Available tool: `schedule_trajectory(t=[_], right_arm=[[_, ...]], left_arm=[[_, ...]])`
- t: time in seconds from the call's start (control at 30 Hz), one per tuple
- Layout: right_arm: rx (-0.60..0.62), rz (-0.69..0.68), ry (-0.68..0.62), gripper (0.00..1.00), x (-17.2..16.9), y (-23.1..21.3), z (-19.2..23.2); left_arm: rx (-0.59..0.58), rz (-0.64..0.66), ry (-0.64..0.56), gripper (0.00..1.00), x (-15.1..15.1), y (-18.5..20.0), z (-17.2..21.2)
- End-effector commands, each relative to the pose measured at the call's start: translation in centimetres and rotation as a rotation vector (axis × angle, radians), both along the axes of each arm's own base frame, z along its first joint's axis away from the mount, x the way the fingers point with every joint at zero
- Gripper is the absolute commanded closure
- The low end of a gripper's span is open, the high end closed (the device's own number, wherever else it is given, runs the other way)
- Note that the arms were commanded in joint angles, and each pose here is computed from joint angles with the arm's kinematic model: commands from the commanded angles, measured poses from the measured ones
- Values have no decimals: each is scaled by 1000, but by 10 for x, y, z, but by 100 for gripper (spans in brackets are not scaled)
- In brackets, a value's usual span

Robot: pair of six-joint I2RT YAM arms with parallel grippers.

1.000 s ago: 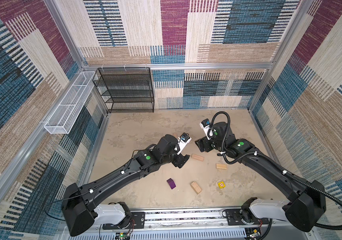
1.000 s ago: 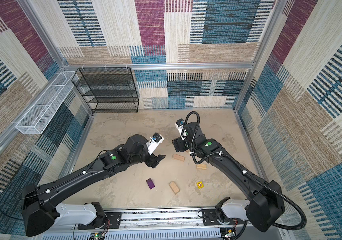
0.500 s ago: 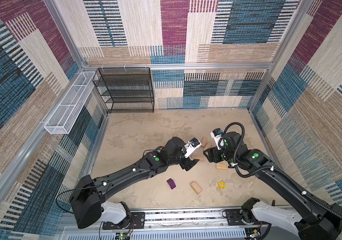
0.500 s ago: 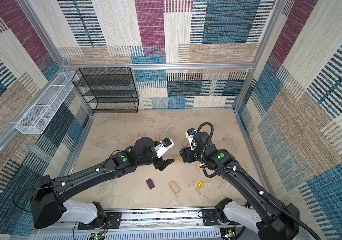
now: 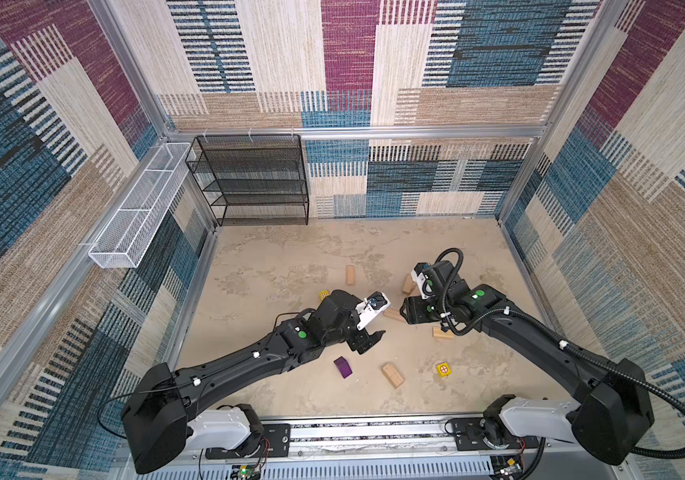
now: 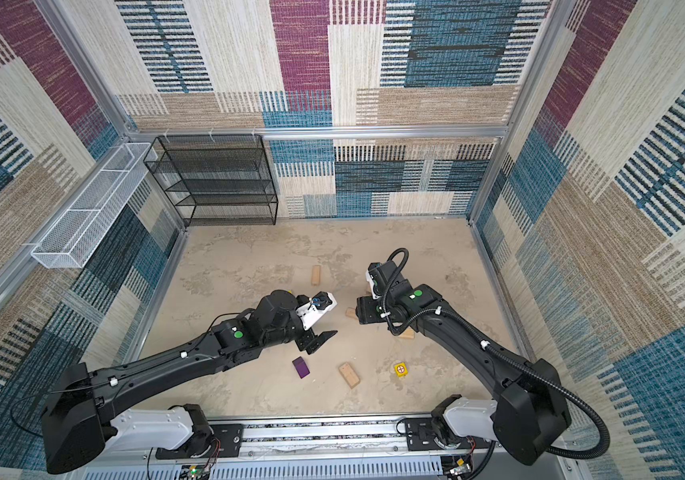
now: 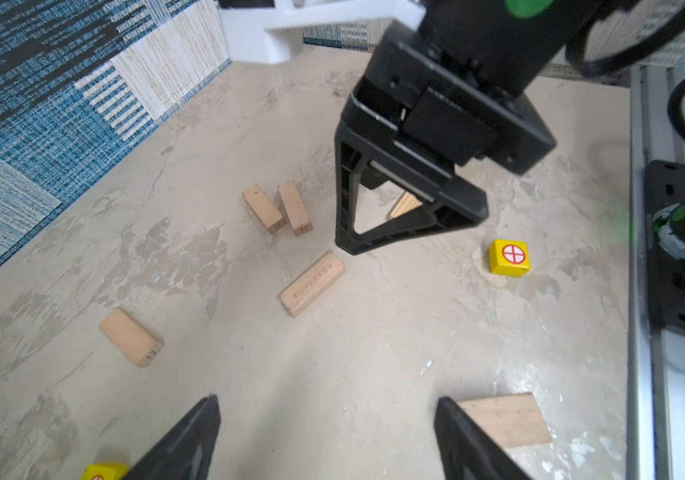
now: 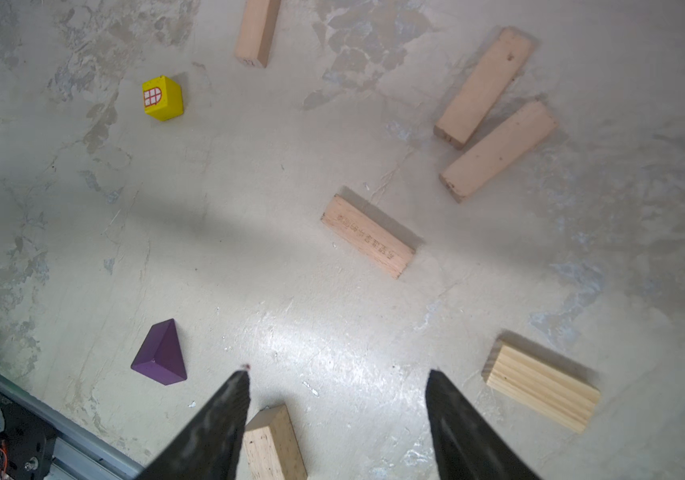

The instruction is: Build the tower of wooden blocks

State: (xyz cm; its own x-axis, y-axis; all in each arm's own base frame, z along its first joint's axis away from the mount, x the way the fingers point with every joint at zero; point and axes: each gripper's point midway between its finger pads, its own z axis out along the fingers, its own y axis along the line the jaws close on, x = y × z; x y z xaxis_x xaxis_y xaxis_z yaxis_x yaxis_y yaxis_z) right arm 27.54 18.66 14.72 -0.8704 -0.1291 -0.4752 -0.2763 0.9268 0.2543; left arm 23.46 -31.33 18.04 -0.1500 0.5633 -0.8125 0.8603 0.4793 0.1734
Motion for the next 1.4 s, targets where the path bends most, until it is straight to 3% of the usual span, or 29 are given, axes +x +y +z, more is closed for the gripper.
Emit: schedule_trajectory(t=[0.0,0.13,0.47,0.6,0.9,1.37], right_arm=[[-37,122,-77,38,12,9,5],[-70,247,-115,45,20,20,1],[-205,597,-179,47,24,31,-25],[-253,618,-198,46,35,32,-30],[-297,656,-111,48,39,31,-65],[-368,625,-66,54,43,18,-86]], left_arm=[[17,3,-99,14,8,6,5],[44,-22,-121,14,3,12,-1],[65,-98,-167,14,-7,14,0],[72,-163,-164,14,-17,13,0],[155,-317,-150,13,-41,19,-4],[175,-313,-187,12,-38,21,-6]])
